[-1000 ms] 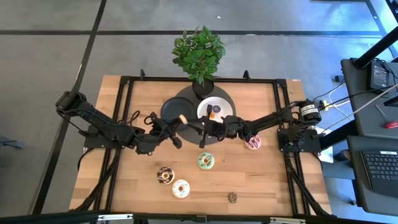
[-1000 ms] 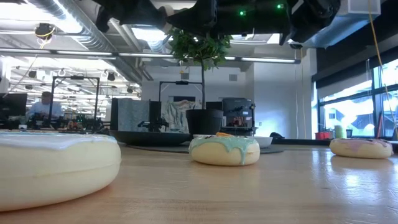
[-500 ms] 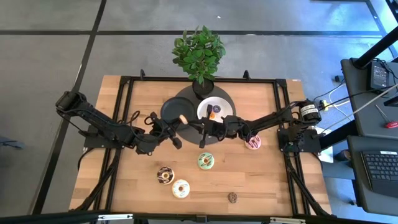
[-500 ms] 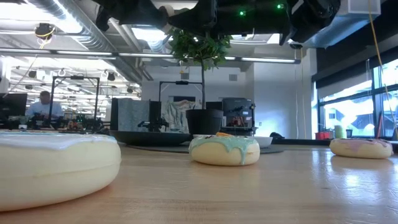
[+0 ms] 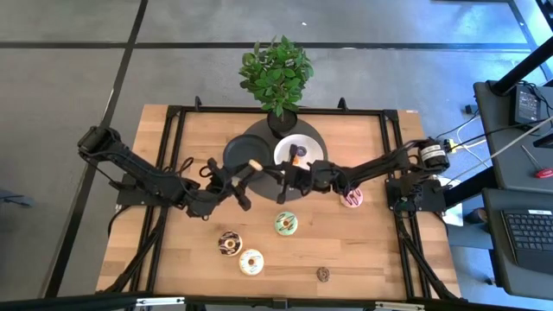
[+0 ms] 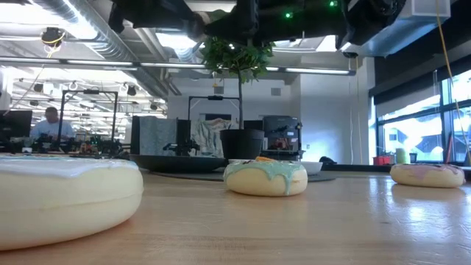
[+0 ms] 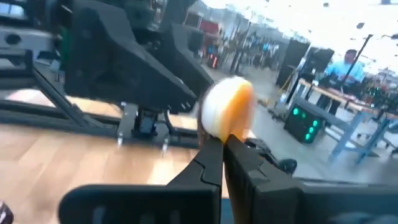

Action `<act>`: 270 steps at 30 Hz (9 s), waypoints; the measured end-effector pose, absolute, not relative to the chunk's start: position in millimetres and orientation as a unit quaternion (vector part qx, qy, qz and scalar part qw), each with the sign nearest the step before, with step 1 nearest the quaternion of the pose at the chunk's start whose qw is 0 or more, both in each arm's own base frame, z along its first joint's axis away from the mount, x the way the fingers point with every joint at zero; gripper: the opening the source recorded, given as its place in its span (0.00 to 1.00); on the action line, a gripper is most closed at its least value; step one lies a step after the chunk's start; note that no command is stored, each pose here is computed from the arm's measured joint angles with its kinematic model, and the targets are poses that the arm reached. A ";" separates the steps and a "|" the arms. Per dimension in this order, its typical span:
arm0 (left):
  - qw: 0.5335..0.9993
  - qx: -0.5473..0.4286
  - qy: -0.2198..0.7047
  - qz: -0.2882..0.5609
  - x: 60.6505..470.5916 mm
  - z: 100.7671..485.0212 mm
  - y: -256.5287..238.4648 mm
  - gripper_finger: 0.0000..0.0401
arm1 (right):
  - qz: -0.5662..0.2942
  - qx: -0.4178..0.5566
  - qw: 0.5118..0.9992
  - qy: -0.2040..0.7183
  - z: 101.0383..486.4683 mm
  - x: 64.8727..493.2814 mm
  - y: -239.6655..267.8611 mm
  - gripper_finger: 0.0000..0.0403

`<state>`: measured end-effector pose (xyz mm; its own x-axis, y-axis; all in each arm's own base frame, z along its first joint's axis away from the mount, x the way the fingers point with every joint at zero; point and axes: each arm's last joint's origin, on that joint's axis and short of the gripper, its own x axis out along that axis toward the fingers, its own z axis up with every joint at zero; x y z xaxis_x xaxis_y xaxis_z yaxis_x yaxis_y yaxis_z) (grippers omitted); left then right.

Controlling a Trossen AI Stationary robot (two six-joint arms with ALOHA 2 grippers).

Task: Pick & Place donuts
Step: Put the small black donut on the white plate, then put the big black donut on the green plate

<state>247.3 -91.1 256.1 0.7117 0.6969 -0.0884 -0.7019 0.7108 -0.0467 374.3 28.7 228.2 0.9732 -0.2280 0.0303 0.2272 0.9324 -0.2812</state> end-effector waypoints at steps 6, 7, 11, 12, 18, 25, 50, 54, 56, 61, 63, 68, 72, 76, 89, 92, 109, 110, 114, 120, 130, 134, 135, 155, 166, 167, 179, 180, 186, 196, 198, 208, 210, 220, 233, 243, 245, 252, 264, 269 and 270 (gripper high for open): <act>0.929 -0.025 0.044 0.368 244.2 253.4 -96.9 0.36 | -0.114 -0.100 0.983 0.106 238.8 355.2 20.3 0.03; 0.931 -0.024 0.049 0.360 244.0 252.3 -97.7 0.36 | -0.118 -0.086 0.980 0.137 239.3 349.7 16.3 0.03; 0.941 -0.040 0.066 0.331 243.8 247.8 -99.0 0.36 | -0.137 -0.032 0.961 0.237 238.8 326.2 -1.6 0.03; 0.943 -0.043 0.071 0.323 243.9 246.9 -99.3 0.36 | -0.139 -0.014 0.957 0.253 238.4 320.1 -6.8 0.03; 0.945 -0.046 0.095 0.309 242.5 241.0 -98.9 0.37 | -0.124 0.107 0.941 0.298 223.8 285.7 -37.3 0.03; 0.943 -0.024 0.104 0.314 243.2 240.2 -96.1 0.36 | -0.117 0.204 0.928 0.288 184.0 262.0 -64.8 0.03; 0.952 -0.033 0.119 0.279 244.6 239.0 -96.7 0.36 | -0.143 0.302 0.917 0.219 130.6 229.0 -73.8 0.03; 0.952 -0.033 0.119 0.279 244.6 239.0 -96.7 0.37 | -0.140 0.308 0.912 0.232 118.7 232.4 -74.6 0.03; 0.952 -0.033 0.119 0.279 244.6 239.0 -96.7 0.37 | -0.133 0.312 0.913 0.227 115.6 234.9 -75.1 0.03; 0.953 -0.033 0.120 0.276 244.7 238.8 -96.8 0.36 | -0.134 0.325 0.908 0.228 109.5 236.7 -76.0 0.03; 0.954 -0.034 0.121 0.274 244.7 238.7 -97.0 0.36 | -0.136 0.327 0.906 0.232 107.6 236.4 -76.6 0.03; 0.954 -0.034 0.122 0.272 244.8 238.7 -97.1 0.36 | -0.164 0.334 0.900 0.228 105.9 235.4 -80.1 0.04; 0.954 -0.034 0.122 0.272 244.8 238.7 -97.1 0.36 | -0.164 0.321 0.904 0.229 105.9 235.4 -80.2 0.05; 0.954 -0.034 0.121 0.272 244.8 238.7 -97.1 0.37 | -0.162 0.320 0.905 0.230 105.8 235.4 -80.1 0.09; 0.954 -0.040 0.122 0.269 244.8 238.5 -97.2 0.36 | -0.176 0.320 0.908 0.205 115.7 231.1 -90.5 0.25; 0.955 -0.040 0.124 0.265 244.9 238.4 -97.5 0.36 | -0.174 0.314 0.911 0.203 120.5 228.9 -91.6 0.26; 0.956 -0.040 0.126 0.261 245.0 238.2 -97.7 0.36 | -0.233 0.282 0.894 0.258 113.5 221.4 -92.0 0.26; 0.956 -0.040 0.126 0.261 245.0 238.2 -97.7 0.36 | -0.232 0.282 0.894 0.258 114.2 222.2 -92.3 0.26; 0.956 -0.040 0.126 0.261 245.0 238.2 -97.6 0.36 | -0.229 0.272 0.897 0.263 117.3 225.8 -93.8 0.26; 0.956 -0.040 0.126 0.261 245.0 238.2 -97.7 0.36 | -0.198 0.260 0.888 0.325 122.4 233.6 -94.1 0.26; 0.956 -0.040 0.126 0.261 245.0 238.2 -97.7 0.36 | -0.194 0.239 0.884 0.353 136.5 246.9 -95.0 0.26; 0.956 -0.040 0.126 0.261 245.0 238.2 -97.6 0.36 | -0.183 0.232 0.876 0.382 140.0 248.6 -95.3 0.26; 0.956 -0.039 0.126 0.261 244.9 238.1 -97.6 0.36 | -0.181 0.227 0.872 0.395 140.7 248.4 -95.2 0.26; 0.956 -0.046 0.132 0.260 248.1 237.6 -91.1 0.35 | -0.172 0.172 0.867 0.435 142.4 255.0 -76.3 0.26; 0.958 -0.053 0.138 0.244 248.8 237.1 -91.2 0.35 | -0.177 0.170 0.866 0.435 142.4 254.8 -76.5 0.26; 0.958 -0.053 0.138 0.244 248.8 237.2 -91.2 0.35 | -0.177 0.170 0.866 0.435 142.2 254.9 -76.5 0.26; 0.959 -0.052 0.138 0.244 248.8 237.2 -91.2 0.35 | -0.179 0.167 0.867 0.435 132.4 260.5 -77.7 0.26; 0.959 -0.050 0.139 0.243 248.8 237.1 -91.2 0.35 | -0.179 0.167 0.868 0.432 132.7 260.9 -77.8 0.26; 0.959 -0.050 0.139 0.242 248.8 237.1 -91.3 0.35 | -0.179 0.166 0.873 0.423 133.9 262.4 -78.3 0.26; 0.959 -0.050 0.140 0.242 248.8 237.1 -91.4 0.35 | -0.177 0.166 0.881 0.407 143.5 261.0 -77.2 0.26; 0.959 -0.050 0.140 0.242 248.8 237.1 -91.4 0.35 | -0.170 0.157 0.890 0.393 152.6 260.4 -73.5 0.26; 0.959 -0.047 0.143 0.242 248.5 236.5 -91.2 0.35 | -0.113 0.110 0.921 0.357 198.6 242.3 -35.7 0.26; 0.959 -0.044 0.144 0.241 248.5 236.4 -91.2 0.35 | -0.116 0.104 0.924 0.349 204.4 239.3 -29.4 0.26; 0.955 -0.057 0.284 0.071 242.1 218.7 -98.4 0.39 | -0.138 0.074 0.929 0.334 207.5 240.4 -18.3 0.26; 0.938 -0.070 0.340 -0.029 238.2 213.6 -104.2 0.43 | -0.161 0.065 0.930 0.325 207.8 241.3 -19.9 0.26; 0.905 -0.114 0.408 -0.042 233.4 199.4 -110.3 0.45 | -0.162 0.064 0.929 0.326 207.7 241.2 -20.0 0.26; 0.896 -0.113 0.426 -0.045 234.0 191.7 -114.1 0.46 | -0.162 0.064 0.929 0.326 207.7 241.2 -20.0 0.26; 0.875 -0.092 0.475 -0.037 237.1 164.8 -124.6 0.49 | -0.162 0.062 0.929 0.326 207.5 241.1 -20.0 0.26; 0.824 -0.135 0.546 -0.070 238.4 141.1 -130.9 0.48 | -0.162 0.062 0.929 0.326 207.5 241.1 -20.0 0.26; 0.821 -0.113 0.555 -0.072 236.6 138.7 -129.8 0.47 | -0.162 0.062 0.929 0.327 207.5 241.1 -20.0 0.26; 0.823 -0.110 0.553 -0.068 236.8 138.7 -129.5 0.47 | -0.162 0.062 0.929 0.327 207.5 241.1 -20.0 0.26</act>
